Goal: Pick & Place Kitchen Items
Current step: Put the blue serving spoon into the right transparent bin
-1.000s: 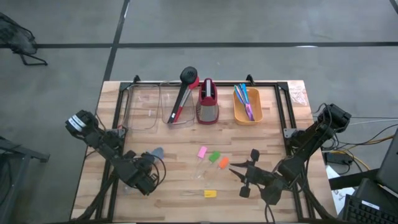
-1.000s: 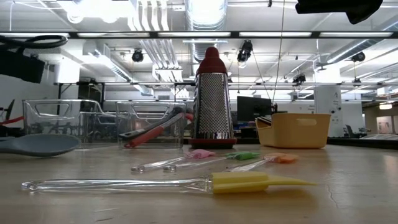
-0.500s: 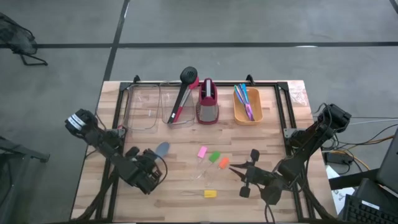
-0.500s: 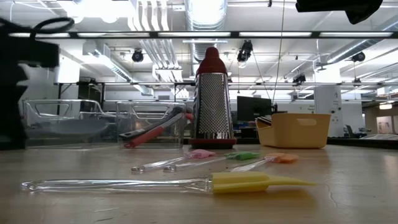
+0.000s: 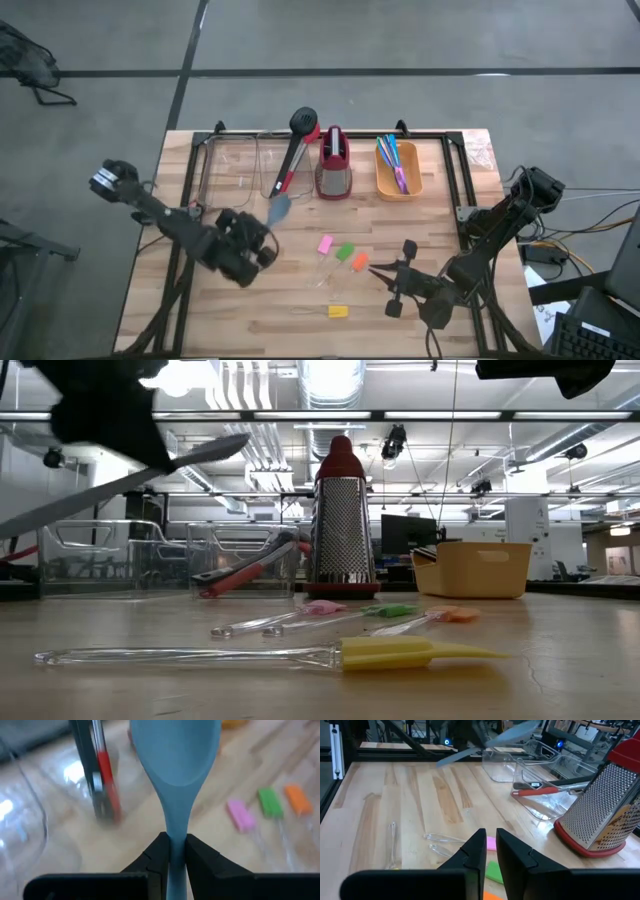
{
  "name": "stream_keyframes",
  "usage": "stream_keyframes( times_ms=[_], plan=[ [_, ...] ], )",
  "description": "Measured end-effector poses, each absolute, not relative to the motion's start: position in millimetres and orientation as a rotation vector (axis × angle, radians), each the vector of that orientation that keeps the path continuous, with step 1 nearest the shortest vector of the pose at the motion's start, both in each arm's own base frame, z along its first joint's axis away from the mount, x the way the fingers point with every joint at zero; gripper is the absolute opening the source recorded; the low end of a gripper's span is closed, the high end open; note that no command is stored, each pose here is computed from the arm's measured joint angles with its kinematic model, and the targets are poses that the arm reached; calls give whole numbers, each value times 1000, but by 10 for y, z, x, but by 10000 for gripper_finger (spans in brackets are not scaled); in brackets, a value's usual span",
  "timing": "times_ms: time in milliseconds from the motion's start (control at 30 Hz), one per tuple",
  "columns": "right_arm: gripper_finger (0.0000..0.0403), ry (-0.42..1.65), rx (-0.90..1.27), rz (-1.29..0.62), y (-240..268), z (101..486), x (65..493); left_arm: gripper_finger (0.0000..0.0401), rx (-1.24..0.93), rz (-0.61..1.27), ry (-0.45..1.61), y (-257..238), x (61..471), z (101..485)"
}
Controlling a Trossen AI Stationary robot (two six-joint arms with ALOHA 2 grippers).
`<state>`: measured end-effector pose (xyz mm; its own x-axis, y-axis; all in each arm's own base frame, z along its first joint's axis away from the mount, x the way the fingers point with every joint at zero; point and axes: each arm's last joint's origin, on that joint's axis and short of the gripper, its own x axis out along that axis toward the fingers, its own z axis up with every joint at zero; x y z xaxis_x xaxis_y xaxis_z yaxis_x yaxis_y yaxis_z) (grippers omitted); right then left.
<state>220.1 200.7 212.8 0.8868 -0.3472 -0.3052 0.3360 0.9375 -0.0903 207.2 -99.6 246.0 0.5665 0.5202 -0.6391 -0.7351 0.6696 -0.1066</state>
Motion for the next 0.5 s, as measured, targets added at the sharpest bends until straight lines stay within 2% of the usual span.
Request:
stream_keyframes(
  times_ms=[233,500],
  plan=[
    [62,324,-35,-355,2006,2127,2200,53,-276,795,516,-452,2374,2797],
    [75,324,-33,-356,2006,2126,2200,53,-302,1009,358,460,2484,3219]
  ],
)
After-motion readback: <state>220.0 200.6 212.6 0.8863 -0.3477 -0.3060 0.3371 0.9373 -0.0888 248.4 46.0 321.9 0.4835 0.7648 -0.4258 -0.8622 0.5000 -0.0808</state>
